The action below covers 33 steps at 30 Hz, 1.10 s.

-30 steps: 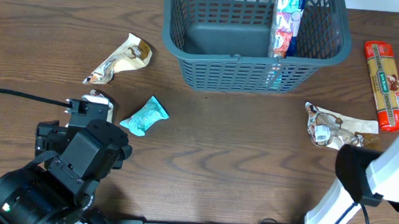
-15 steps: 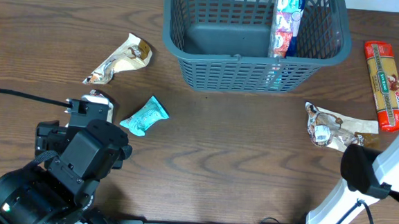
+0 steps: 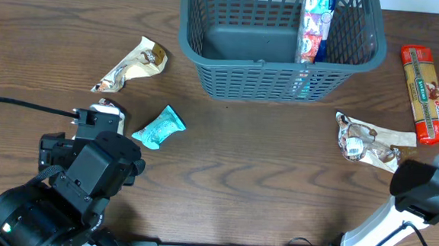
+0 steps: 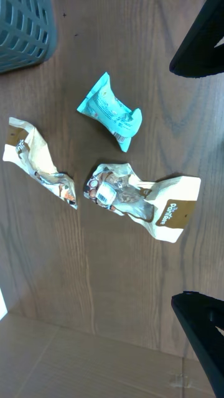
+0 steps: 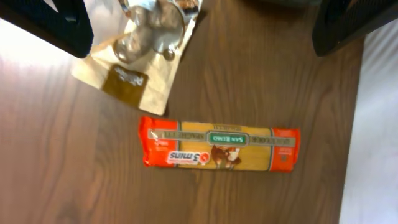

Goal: Pack container
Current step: 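Reach right gripper down to the crumpled brown Pavee bag and grasp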

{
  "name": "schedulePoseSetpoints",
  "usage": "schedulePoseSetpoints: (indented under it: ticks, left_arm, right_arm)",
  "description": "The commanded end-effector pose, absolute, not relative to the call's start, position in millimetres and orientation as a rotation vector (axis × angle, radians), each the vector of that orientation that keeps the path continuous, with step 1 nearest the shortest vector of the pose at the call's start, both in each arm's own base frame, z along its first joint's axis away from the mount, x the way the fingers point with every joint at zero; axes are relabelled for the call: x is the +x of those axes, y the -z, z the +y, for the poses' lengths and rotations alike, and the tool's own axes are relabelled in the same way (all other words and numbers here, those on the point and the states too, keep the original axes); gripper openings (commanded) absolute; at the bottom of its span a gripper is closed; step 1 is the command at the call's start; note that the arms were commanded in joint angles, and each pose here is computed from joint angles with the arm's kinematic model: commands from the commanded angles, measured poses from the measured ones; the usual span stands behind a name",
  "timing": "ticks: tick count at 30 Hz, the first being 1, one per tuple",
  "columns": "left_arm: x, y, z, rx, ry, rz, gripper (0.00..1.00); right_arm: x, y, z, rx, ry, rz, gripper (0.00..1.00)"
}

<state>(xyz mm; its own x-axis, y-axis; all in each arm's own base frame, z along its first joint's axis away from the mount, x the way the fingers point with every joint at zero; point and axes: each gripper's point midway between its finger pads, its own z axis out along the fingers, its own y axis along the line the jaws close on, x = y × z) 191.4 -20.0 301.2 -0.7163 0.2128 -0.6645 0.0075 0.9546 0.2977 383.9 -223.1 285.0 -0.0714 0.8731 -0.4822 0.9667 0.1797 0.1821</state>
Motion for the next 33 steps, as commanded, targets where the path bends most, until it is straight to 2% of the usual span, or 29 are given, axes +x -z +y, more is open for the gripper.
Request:
schedulePoseSetpoints:
  ticks: [1,3,4,6,11,12,14,16,20,22,28,33]
  left_arm:
    - [191.9,-308.1,-17.1,0.156,-0.367,2.330,0.99]
    - [191.9,-308.1,-17.1,0.156,-0.367,2.329,0.99]
    - [191.9,-308.1,-17.1,0.156,-0.367,2.330,0.98]
    - [192.0,-308.2,-17.2,0.156,-0.367,2.329,0.98]
    - [191.9,-308.1,-17.1,0.156,-0.367,2.329,0.99]
    - [191.9,-308.1,-17.1,0.156,-0.367,2.329,0.99]
    - [191.9,-308.1,-17.1,0.156,-0.367,2.329,0.99]
    - [191.9,-308.1,-17.1,0.156,-0.367,2.329,0.99]
    - [191.9,-308.1,-17.1,0.156,-0.367,2.330,0.99]
    - [191.9,-308.1,-17.1,0.156,-0.367,2.329,0.98]
    - [191.9,-308.1,-17.1,0.156,-0.367,2.329,0.99]
    - [191.9,-308.1,-17.1,0.156,-0.367,2.330,0.99]
  right_arm:
    - [409.8,-275.7,-221.6,1.239,0.279,2.309,0.99]
    - [434.1,-274.5,-198.7,0.711,0.188,2.510,0.99]
    - [437.8,-274.8,-192.7,0.569,0.173,2.543,0.99]
    - [439.5,-276.5,-195.8,0.479,0.218,2.553,0.99]
    - [431.8,-276.3,-210.2,0.915,0.182,2.423,0.98]
    - [427.0,-273.6,-209.3,1.053,0.149,2.386,0.91]
    - [410.2,-266.7,-210.8,1.379,0.133,2.275,0.87]
    - [385.8,-258.7,-210.3,1.719,0.157,2.123,0.88]
    - [344.8,-249.2,-202.1,2.132,0.236,1.891,0.93]
    - [345.5,-246.8,-199.8,2.127,0.223,1.916,0.98]
    - [346.7,-248.0,-186.0,2.068,0.145,2.023,0.99]
    - [313.9,-232.6,-170.0,2.090,0.219,2.124,0.99]
